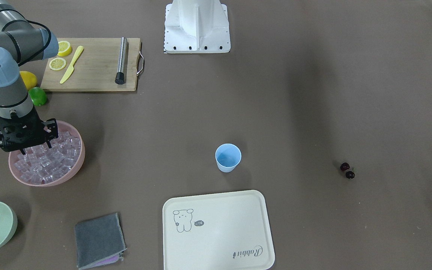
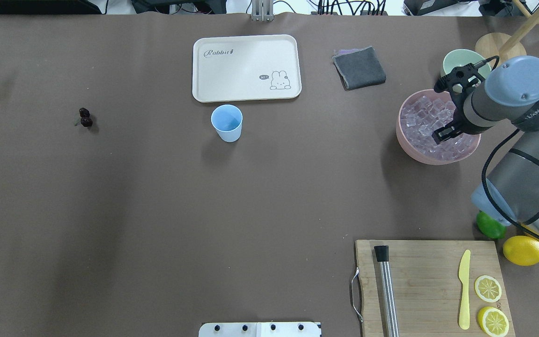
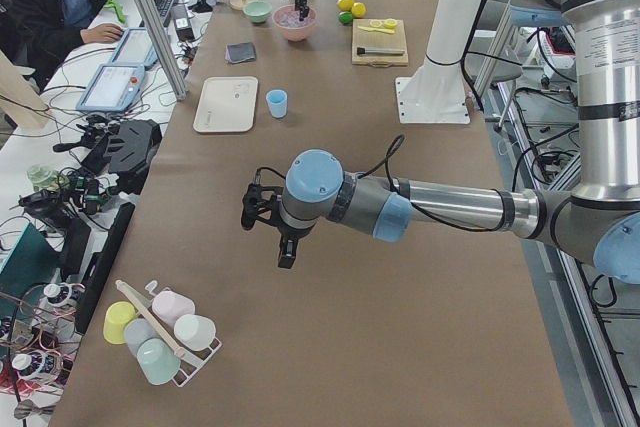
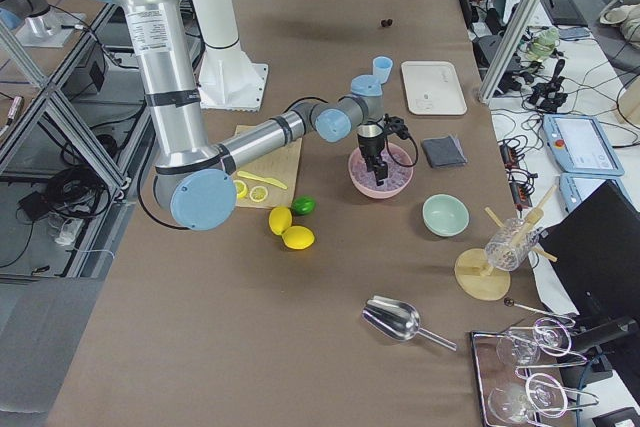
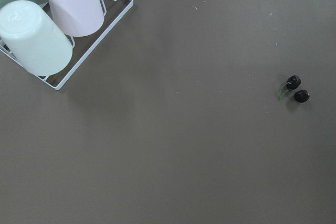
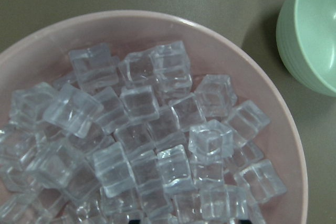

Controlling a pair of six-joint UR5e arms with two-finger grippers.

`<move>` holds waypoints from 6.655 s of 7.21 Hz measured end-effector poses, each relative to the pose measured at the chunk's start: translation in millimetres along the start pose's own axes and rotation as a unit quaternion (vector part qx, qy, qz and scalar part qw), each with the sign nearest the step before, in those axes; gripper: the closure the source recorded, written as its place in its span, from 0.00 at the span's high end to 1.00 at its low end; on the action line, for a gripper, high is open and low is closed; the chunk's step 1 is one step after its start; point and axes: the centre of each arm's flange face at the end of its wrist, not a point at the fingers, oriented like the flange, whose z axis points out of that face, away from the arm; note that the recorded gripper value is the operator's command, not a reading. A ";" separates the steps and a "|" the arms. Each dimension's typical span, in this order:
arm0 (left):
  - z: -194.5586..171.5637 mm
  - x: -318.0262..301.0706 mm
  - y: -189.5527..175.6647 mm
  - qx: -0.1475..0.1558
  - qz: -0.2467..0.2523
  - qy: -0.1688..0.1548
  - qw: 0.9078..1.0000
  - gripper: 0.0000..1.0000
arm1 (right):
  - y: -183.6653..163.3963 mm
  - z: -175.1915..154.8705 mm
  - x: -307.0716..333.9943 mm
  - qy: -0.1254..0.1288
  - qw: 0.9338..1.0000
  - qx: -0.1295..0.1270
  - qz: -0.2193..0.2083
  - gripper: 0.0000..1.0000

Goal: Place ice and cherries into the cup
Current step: 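Return the right gripper to the pink bowl and grasp another ice cube, then move the ice cube with the right gripper over the cup and drop it, then lower the right gripper into the pink bowl and grasp a third ice cube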

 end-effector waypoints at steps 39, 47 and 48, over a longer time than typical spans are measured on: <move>8.0 -6.2 8.7 -0.002 0.004 0.001 1.000 0.98 | -58.1 -49.8 -43.7 -0.064 0.996 0.060 0.023 0.98; 8.7 -8.3 12.5 -0.004 0.002 0.001 1.000 0.98 | -7.4 -3.4 -0.1 0.040 0.995 0.043 -0.077 0.53; 8.9 -8.3 12.5 -0.004 0.002 0.001 1.000 0.98 | -6.2 -1.6 -1.3 0.042 0.995 0.041 -0.080 0.51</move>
